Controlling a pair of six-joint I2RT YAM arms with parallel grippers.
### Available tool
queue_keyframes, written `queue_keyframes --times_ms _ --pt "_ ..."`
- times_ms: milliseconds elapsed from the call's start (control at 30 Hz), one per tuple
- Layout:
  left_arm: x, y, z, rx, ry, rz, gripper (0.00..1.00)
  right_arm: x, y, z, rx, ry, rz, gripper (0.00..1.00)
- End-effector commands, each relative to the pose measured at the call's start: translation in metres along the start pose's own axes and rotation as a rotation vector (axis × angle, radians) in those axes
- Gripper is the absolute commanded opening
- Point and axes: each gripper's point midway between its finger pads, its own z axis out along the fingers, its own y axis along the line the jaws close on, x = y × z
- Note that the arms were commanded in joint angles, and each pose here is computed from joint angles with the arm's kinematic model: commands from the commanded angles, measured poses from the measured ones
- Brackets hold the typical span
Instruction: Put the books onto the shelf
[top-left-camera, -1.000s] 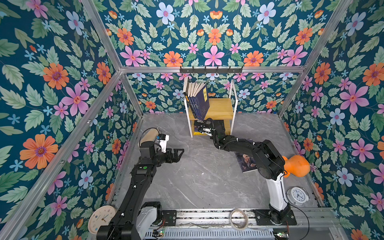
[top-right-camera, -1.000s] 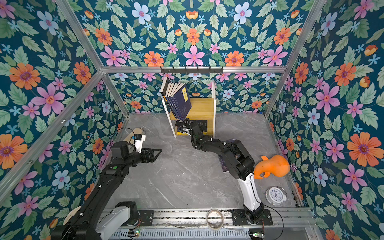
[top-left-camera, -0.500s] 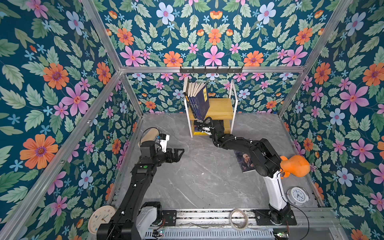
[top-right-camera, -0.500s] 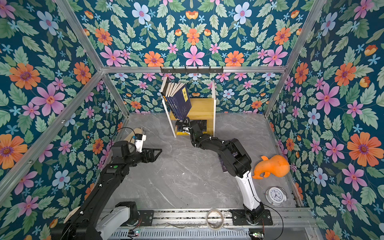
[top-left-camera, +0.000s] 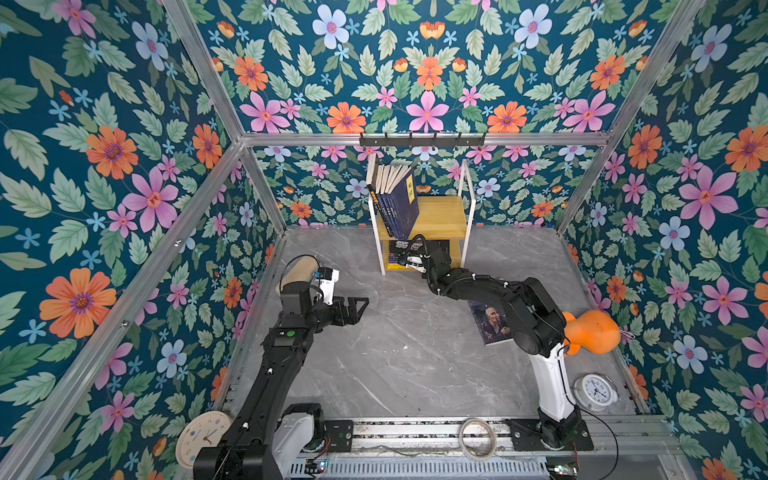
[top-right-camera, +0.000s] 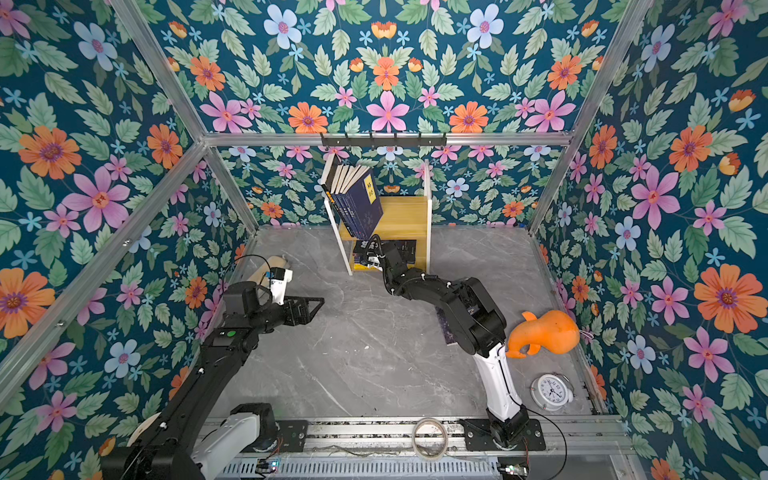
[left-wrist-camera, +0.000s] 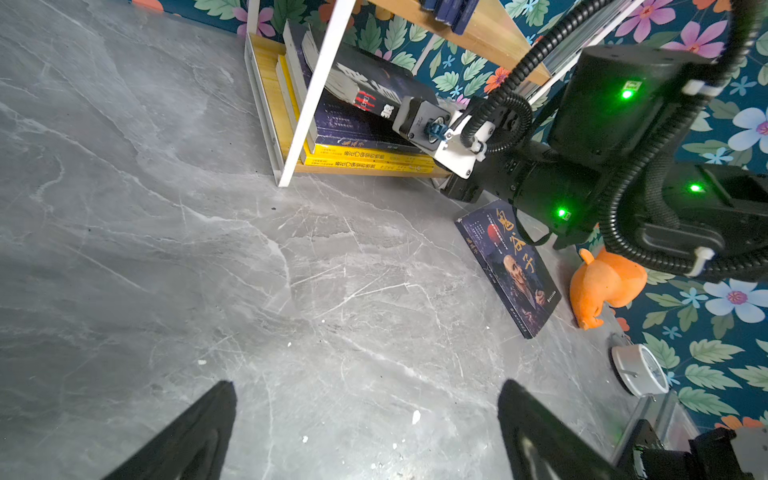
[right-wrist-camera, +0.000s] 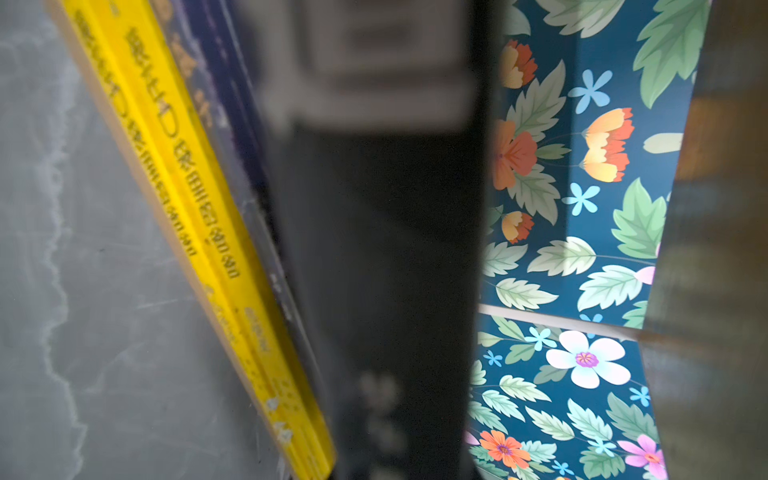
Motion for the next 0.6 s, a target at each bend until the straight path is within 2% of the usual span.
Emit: queue_keyframes --times_ms 0,67,400,567 --pt "-0.006 -0.004 -0.001 0.014 -0.018 0.03 1.0 -0.006 -0.002 -0.006 -0.013 -0.03 0.012 0.06" --pt "-0.005 -0.003 -0.001 0.014 -0.016 0.028 1.0 -0.007 0.0 -0.007 -0.02 -0.036 0.004 0.1" --pt "-0.005 -0.003 -0.001 0.01 -0.016 0.028 1.0 -0.015 0.014 -0.028 -0.118 -0.089 -0.069 0.41" --pt "-0.005 -0.003 -0.001 0.01 -0.015 0.028 1.0 -0.01 0.025 -0.049 -0.246 -0.092 -0.072 0.51"
